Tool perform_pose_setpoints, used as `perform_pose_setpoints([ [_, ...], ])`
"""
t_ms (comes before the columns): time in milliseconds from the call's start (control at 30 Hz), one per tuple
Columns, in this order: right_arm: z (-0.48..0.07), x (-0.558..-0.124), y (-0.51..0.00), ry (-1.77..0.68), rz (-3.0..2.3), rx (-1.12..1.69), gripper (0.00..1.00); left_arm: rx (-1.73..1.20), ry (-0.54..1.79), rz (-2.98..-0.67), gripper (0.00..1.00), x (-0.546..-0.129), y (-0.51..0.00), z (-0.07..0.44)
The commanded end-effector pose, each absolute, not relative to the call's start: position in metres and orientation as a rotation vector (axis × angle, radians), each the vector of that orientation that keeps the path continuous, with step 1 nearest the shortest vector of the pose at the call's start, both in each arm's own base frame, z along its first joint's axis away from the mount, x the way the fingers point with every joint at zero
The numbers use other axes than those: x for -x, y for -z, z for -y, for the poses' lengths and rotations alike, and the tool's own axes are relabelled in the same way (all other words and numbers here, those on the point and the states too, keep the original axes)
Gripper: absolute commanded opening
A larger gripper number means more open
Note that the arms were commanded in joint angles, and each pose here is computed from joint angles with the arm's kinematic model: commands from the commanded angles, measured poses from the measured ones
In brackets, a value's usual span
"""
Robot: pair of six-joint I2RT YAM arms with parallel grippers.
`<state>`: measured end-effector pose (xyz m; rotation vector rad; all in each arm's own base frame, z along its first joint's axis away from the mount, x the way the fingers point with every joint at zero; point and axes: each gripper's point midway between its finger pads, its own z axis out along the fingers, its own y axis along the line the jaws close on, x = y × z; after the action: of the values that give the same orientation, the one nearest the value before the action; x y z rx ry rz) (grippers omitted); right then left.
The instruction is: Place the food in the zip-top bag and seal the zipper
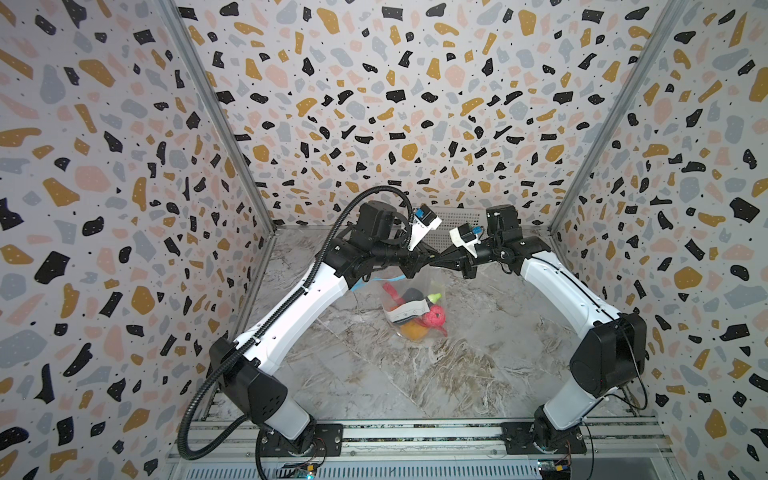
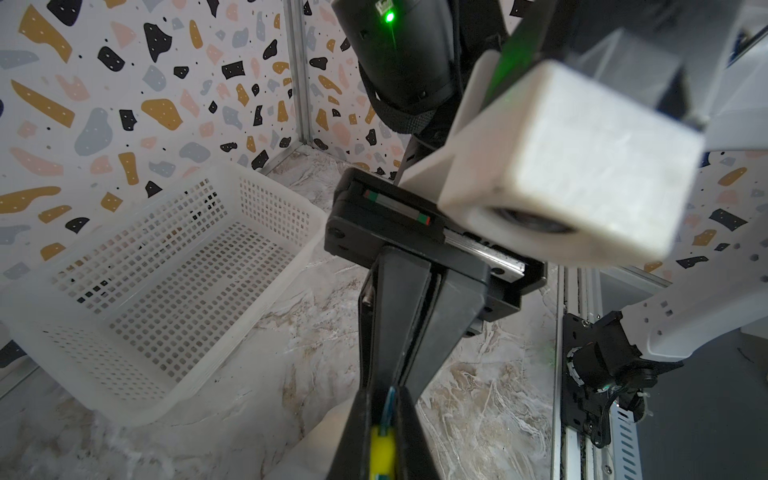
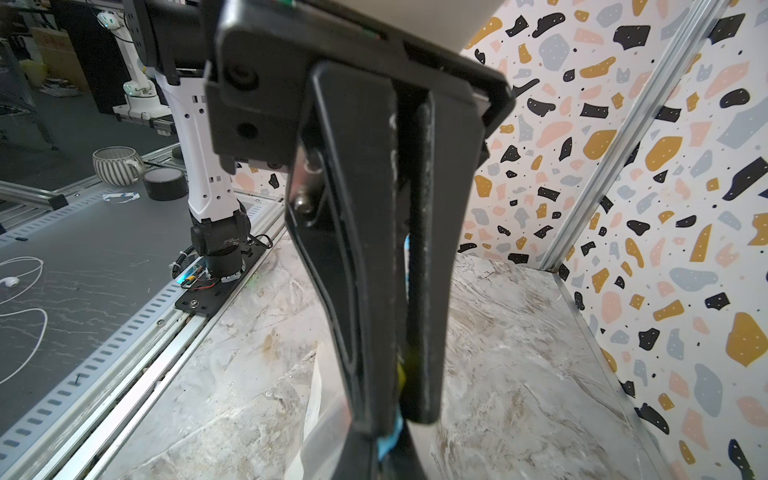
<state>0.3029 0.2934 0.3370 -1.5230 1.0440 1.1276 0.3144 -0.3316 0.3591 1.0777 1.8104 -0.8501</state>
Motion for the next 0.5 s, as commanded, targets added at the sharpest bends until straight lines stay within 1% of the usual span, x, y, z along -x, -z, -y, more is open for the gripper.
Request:
perform_pose_setpoints([
  [0,-0.286,-0.291,-0.363,-1.114,-0.957,1.519,0.00,-1.070,0.812,-1.812,0.00,-0.314,-0.364,0.325],
  [467,-0.274,-0.298,-0.363,-1.087,-0.990,1.464,0.00,-1.029,0.731,-1.860,0.00,-0.317,-0.353,0.311],
])
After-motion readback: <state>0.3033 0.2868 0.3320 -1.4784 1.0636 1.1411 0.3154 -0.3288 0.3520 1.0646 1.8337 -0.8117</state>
